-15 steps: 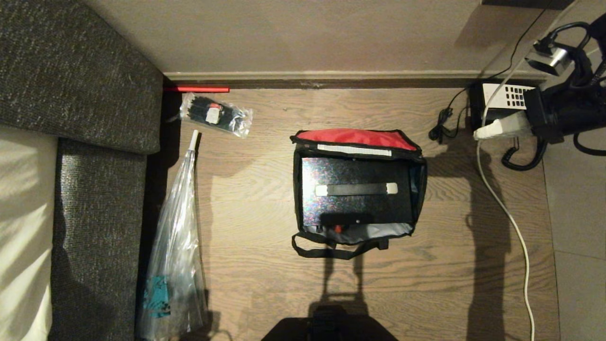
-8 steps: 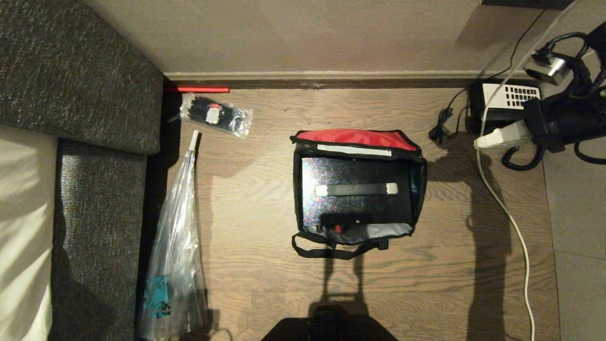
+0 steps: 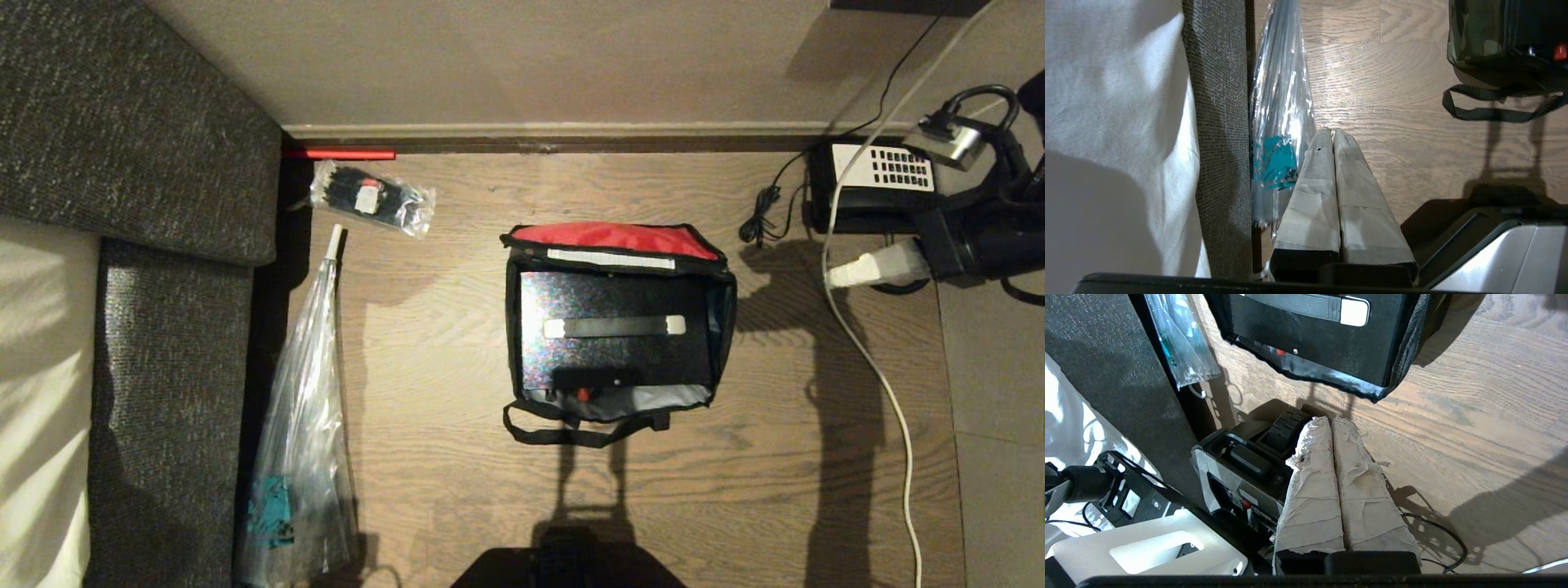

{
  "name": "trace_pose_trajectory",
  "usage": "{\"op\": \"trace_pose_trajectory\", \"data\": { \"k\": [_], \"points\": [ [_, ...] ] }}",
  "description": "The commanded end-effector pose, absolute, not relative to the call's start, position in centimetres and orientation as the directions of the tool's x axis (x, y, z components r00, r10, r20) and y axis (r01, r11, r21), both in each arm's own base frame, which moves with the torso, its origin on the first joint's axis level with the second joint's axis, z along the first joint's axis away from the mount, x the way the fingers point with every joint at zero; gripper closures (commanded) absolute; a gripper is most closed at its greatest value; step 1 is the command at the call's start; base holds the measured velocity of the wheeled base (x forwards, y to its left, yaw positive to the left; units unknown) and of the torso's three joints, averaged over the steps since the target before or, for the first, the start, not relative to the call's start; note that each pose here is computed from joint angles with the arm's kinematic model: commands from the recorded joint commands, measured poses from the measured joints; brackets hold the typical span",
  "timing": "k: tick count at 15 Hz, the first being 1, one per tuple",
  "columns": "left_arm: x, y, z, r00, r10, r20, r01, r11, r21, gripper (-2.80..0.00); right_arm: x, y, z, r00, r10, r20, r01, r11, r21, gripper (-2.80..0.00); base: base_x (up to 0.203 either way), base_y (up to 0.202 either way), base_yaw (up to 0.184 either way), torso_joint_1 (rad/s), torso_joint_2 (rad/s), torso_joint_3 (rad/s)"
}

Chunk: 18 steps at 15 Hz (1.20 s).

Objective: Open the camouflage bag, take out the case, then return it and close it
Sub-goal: Grip the handle

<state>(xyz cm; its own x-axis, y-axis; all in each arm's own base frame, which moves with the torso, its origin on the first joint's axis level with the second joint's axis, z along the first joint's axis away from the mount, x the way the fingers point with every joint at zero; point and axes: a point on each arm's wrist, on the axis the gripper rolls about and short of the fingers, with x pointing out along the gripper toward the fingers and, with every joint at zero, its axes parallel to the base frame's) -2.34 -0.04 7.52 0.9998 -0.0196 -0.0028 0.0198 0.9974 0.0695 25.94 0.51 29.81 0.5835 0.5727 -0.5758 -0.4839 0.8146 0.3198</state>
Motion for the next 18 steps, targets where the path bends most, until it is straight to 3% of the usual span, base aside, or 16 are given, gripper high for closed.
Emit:
{"op": "trace_pose_trajectory", "data": {
  "k": [1, 6, 10, 15, 18],
  "points": [
    [-2.3, 0.0, 7.4, 1.0, -0.018, -0.008, 0.019, 0.997, 0.072, 0.0, 25.6, 0.5, 29.8, 0.579, 0.577, -0.576, -0.486, 0.812, 0.325, 0.0, 0.0, 0.0, 0.0, 0.0, 0.0, 0.0],
    [-2.3, 0.0, 7.4, 1.0, -0.02, -0.008, 0.02, 0.997, 0.072, 0.0, 25.6, 2.6, 29.4, 0.537, 0.598, -0.595, -0.544, 0.785, 0.298, 0.0, 0.0, 0.0, 0.0, 0.0, 0.0, 0.0],
    [-2.3, 0.0, 7.4, 1.0, -0.02, -0.009, 0.021, 0.997, 0.07, 0.0, 27.5, 3.6, 27.2, 0.554, 0.402, -0.729, -0.563, 0.826, 0.028, 0.0, 0.0, 0.0, 0.0, 0.0, 0.0, 0.0],
    [-2.3, 0.0, 7.4, 1.0, -0.019, -0.009, 0.02, 0.997, 0.072, 0.0, 28.1, 7.0, 26.1, 0.5, 0.387, -0.775, -0.673, 0.737, -0.065, 0.0, 0.0, 0.0, 0.0, 0.0, 0.0, 0.0],
    [-2.3, 0.0, 7.4, 1.0, -0.02, -0.008, 0.02, 0.997, 0.072, 0.0, 28.4, 7.8, 25.7, 0.544, 0.413, -0.73, -0.698, 0.706, -0.12, 0.0, 0.0, 0.0, 0.0, 0.0, 0.0, 0.0]
  ]
}}
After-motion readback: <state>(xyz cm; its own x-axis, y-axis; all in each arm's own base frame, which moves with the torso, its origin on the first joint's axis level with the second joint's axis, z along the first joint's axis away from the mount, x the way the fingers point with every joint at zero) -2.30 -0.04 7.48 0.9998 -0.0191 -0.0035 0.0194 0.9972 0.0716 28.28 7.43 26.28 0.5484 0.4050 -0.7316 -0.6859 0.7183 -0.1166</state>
